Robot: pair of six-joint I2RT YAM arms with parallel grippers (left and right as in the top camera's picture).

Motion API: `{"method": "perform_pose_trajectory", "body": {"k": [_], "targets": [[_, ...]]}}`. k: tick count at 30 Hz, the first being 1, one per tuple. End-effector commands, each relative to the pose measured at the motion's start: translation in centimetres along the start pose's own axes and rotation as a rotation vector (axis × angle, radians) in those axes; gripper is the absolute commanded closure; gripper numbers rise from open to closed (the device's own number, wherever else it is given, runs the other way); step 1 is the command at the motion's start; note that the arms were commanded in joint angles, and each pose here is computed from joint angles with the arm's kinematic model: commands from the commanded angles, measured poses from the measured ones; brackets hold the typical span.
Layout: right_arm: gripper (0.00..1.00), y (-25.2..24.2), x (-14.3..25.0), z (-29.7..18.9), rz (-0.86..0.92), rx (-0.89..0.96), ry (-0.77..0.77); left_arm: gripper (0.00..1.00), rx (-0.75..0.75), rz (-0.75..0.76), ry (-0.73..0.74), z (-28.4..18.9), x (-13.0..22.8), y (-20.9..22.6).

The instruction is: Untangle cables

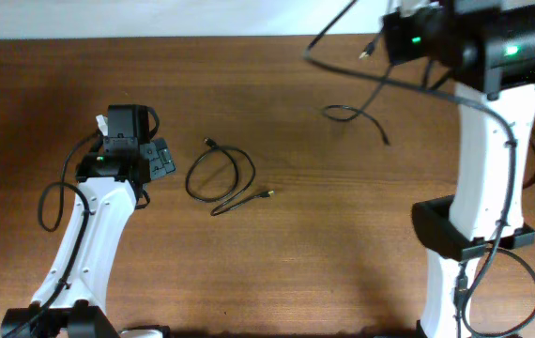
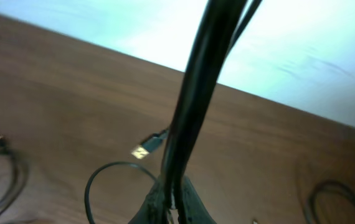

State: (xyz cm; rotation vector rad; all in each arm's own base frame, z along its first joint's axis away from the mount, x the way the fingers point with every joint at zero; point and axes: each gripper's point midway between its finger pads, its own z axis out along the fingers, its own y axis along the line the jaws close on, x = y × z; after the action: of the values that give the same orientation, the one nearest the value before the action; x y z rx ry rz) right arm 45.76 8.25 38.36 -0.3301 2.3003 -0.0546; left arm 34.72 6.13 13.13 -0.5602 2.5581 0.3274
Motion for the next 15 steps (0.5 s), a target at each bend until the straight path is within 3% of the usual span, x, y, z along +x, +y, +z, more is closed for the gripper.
{"method": "perform_pose_trajectory", "body": {"k": [1, 10, 15], "targets": [[0.96, -3.9, 0.1, -1.1, 0.062, 0.048, -0.024, 0.01, 0.001, 0.011, -0.009, -0.2, -0.1, 0.0], [0.96, -11.4, -0.1, 4.6, 0.166, 0.133, -0.039, 0.01, 0.001, 0.012, -0.009, -0.2, -0.1, 0.0], [0.96, -17.2, 0.9, 13.2, 0.219, 0.208, -0.058, 0.01, 0.001, 0.011, -0.009, -0.2, -0.1, 0.0]]}}
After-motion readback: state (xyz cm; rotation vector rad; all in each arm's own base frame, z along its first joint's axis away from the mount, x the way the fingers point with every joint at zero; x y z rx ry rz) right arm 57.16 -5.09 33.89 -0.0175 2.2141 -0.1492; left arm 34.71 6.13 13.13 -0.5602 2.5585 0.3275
